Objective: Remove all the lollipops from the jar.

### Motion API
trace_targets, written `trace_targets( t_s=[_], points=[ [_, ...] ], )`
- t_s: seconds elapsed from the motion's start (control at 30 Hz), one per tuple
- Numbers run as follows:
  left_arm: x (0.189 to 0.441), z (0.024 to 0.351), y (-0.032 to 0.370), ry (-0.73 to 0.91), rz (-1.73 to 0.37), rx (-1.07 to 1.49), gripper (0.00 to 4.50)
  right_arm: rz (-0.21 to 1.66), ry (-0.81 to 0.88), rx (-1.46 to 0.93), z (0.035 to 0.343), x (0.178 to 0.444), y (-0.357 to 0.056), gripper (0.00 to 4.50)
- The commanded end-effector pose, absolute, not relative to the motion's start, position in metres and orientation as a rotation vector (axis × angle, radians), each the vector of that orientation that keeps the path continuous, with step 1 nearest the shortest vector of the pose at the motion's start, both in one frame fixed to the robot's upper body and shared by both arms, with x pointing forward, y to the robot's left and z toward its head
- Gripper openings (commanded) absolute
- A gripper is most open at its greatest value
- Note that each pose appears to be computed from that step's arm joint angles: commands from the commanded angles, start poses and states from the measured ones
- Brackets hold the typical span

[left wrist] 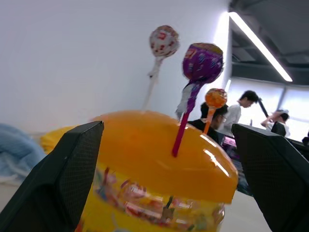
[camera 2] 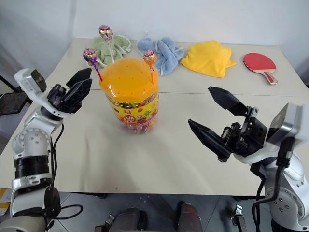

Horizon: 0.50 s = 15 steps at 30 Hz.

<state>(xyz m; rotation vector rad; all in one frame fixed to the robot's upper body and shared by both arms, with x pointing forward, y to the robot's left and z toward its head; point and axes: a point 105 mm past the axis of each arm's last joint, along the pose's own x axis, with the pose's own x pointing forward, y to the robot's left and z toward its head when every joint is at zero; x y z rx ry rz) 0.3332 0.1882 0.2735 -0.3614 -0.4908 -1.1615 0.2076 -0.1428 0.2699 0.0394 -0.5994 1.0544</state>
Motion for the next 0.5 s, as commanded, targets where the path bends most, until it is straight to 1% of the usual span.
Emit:
trace_targets(
  t_s=[0.03, 0.07, 0.1, 0.13, 0.2, 0.23, 0.27, 0.3, 0.5],
  points=[
    [0.334, 0.285, 0.182, -0.522, -1.210, -0.311, 4.50, 1.057, -0.608, -0.011, 0.271, 0.206, -0.144, 4.45],
    [0.336, 0.286, 0.181, -0.529, -1.200, -0.293, 4.50, 1.052, -0.611, -0.012, 0.271, 0.206, -0.144, 4.45],
    [0.336, 0.286, 0.179, -0.522, -1.214, -0.285, 4.11, 1.046, -0.613, -0.013, 0.272, 0.207, -0.145, 4.50],
    [0.337, 0.285, 0.177, -0.518, -1.220, -0.272, 4.00, 1.042, -0.613, -0.016, 0.271, 0.208, -0.145, 4.50],
    [0.336, 0.284, 0.175, -0.510, -1.244, -0.262, 3.41, 1.033, -0.614, -0.017, 0.271, 0.208, -0.146, 4.50],
    [0.336, 0.284, 0.175, -0.511, -1.242, -0.253, 3.05, 1.030, -0.613, -0.019, 0.271, 0.209, -0.146, 4.50],
    [0.336, 0.284, 0.175, -0.514, -1.242, -0.248, 2.82, 1.027, -0.613, -0.021, 0.270, 0.209, -0.146, 4.50],
    [0.336, 0.284, 0.175, -0.516, -1.241, -0.245, 2.44, 1.025, -0.614, -0.023, 0.270, 0.208, -0.146, 4.50],
    [0.334, 0.288, 0.169, -0.528, -1.282, -0.242, 0.59, 1.004, -0.610, -0.021, 0.267, 0.209, -0.148, 4.50]
  ],
)
